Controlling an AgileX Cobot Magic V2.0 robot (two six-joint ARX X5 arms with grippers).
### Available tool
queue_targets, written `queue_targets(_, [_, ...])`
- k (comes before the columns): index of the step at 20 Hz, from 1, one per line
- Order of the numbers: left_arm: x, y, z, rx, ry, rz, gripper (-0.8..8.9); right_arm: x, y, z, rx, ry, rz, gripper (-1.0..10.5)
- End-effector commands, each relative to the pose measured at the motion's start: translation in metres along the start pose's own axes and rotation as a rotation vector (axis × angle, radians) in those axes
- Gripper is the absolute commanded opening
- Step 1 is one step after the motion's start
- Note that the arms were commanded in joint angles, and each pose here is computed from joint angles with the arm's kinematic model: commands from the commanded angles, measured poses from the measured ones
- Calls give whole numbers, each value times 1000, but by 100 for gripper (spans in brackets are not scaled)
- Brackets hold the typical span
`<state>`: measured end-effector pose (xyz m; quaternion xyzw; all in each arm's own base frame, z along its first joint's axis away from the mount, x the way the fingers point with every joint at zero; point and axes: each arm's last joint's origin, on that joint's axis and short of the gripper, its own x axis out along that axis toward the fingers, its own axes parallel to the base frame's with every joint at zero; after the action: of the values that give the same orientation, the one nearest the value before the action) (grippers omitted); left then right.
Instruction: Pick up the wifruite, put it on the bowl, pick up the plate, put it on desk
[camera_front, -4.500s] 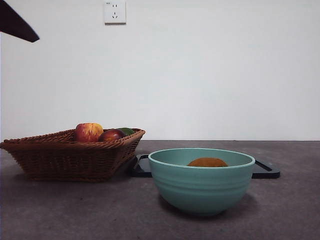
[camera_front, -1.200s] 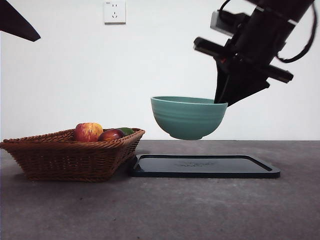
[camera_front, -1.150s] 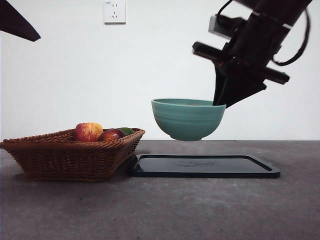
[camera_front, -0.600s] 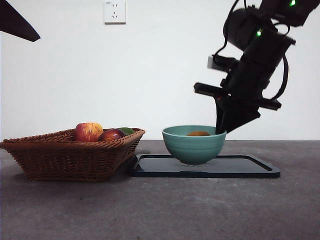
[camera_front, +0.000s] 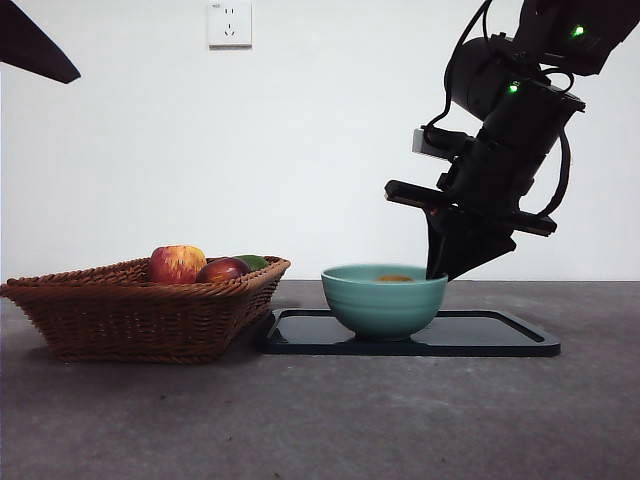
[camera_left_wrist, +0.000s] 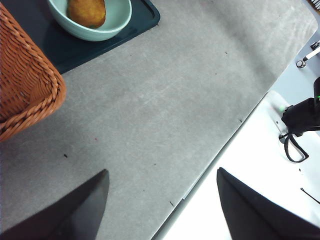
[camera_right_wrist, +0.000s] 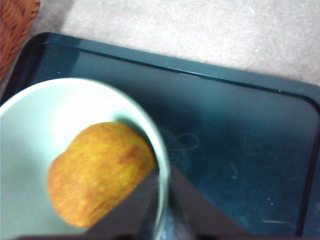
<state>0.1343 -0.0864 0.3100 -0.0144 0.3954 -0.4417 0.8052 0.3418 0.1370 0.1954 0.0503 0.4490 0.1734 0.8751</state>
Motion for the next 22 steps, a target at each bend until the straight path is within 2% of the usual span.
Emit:
queue_targets(1, [0,-1,2,20,-5,-9,344,4,3,5,-9,-11,7,190])
queue_targets(6, [0,-1,2,20,-5,-9,344,-10,5,10,-7,-48,4,198])
queue_targets(13, [0,-1,3,20,-6,-9,343,-91,19,20,-34,-176,23,200])
queue_targets(22, [0,-1,3,23,-10,-8,344,-219,39,-25,-167,-207,90,200])
